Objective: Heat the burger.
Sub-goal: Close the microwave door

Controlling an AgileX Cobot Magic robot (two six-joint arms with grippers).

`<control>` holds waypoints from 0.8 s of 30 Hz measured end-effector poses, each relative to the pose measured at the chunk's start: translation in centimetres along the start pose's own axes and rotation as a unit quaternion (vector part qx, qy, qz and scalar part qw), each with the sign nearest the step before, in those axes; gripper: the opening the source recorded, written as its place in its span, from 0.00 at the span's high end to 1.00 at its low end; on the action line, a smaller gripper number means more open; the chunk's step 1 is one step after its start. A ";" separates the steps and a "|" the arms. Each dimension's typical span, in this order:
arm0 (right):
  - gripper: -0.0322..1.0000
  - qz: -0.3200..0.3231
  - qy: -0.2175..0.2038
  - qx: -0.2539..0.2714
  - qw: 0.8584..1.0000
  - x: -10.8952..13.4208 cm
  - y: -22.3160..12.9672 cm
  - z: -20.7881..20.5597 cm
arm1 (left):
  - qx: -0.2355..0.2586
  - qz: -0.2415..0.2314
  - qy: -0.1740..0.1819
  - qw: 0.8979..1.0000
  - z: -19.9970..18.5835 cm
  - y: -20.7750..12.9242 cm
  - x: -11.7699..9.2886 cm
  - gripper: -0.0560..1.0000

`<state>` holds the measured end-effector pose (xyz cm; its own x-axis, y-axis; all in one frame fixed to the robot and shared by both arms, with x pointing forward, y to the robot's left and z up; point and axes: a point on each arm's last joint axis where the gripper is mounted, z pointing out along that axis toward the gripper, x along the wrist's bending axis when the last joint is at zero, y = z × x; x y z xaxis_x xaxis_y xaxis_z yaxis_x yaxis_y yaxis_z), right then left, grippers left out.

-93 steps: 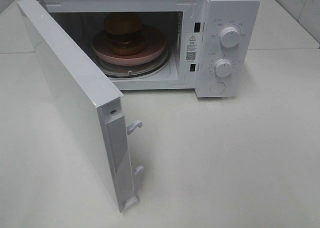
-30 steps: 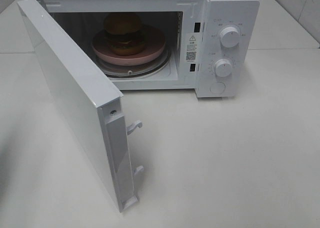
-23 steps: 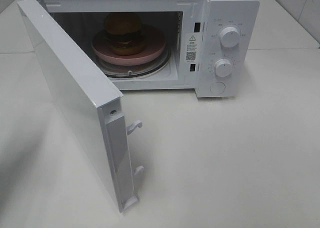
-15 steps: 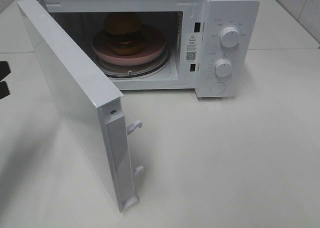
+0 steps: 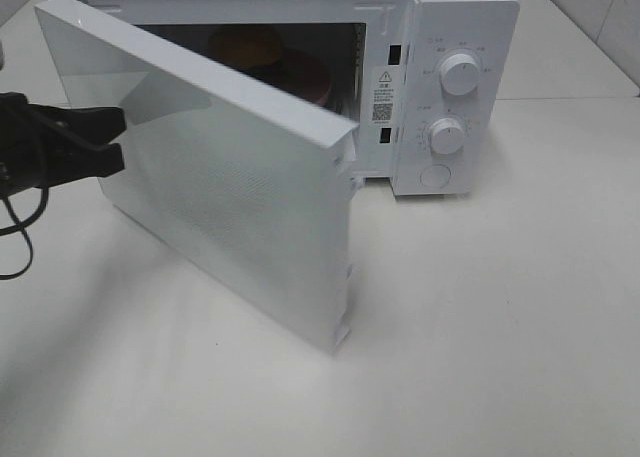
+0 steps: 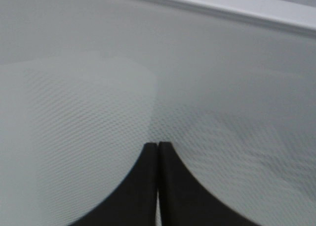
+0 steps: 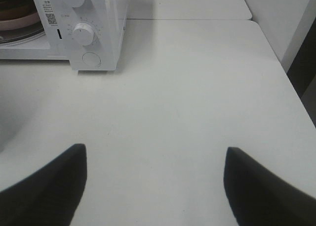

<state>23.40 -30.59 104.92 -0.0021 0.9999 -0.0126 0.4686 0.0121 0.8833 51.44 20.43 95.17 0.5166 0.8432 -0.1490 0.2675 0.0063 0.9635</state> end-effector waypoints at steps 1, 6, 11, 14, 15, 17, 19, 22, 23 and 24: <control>0.23 0.000 0.000 0.000 1.000 0.0 0.0 0.0 | -0.002 0.004 -0.010 1.000 0.6 0.0 -0.8 0.95; 0.23 0.000 0.000 0.000 1.000 0.0 0.0 0.0 | -0.017 0.001 -0.003 1.000 1.6 0.3 -2.3 0.95; 0.23 0.000 0.000 0.000 1.000 0.0 0.0 0.0 | -0.011 -0.011 0.012 1.000 2.9 0.5 -3.7 0.95; 0.23 0.000 0.000 0.000 1.000 0.0 0.0 0.0 | -0.004 -0.011 0.009 1.000 3.9 0.5 -4.7 0.95; 0.23 0.000 0.000 0.000 1.000 0.0 0.0 0.0 | -0.004 -0.011 0.007 1.000 4.2 0.6 -5.1 0.95; 0.23 0.000 0.000 0.000 1.000 0.0 0.0 0.0 | -0.008 -0.010 0.005 1.000 4.9 0.7 -5.6 0.95; 0.23 0.000 0.000 0.000 1.000 0.0 0.0 0.0 | -0.009 -0.009 0.005 1.000 5.2 0.8 -5.8 0.95; 0.23 0.000 0.000 0.000 1.000 0.0 0.0 0.0 | -0.009 -0.018 0.009 1.000 6.3 0.9 -6.3 0.95; 0.23 0.000 0.000 0.000 1.000 0.0 0.0 0.0 | -0.005 -0.022 0.009 1.000 6.8 1.0 -6.6 0.95; 0.23 0.000 0.000 0.000 1.000 0.0 0.0 0.0 | -0.005 -0.022 0.009 1.000 6.8 1.0 -6.6 0.95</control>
<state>23.40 -30.59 104.92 -0.0021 0.9999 -0.0126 0.4686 0.0121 0.8833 53.85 11.21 95.57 0.4898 0.8515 -0.1873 0.2809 0.0493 0.9585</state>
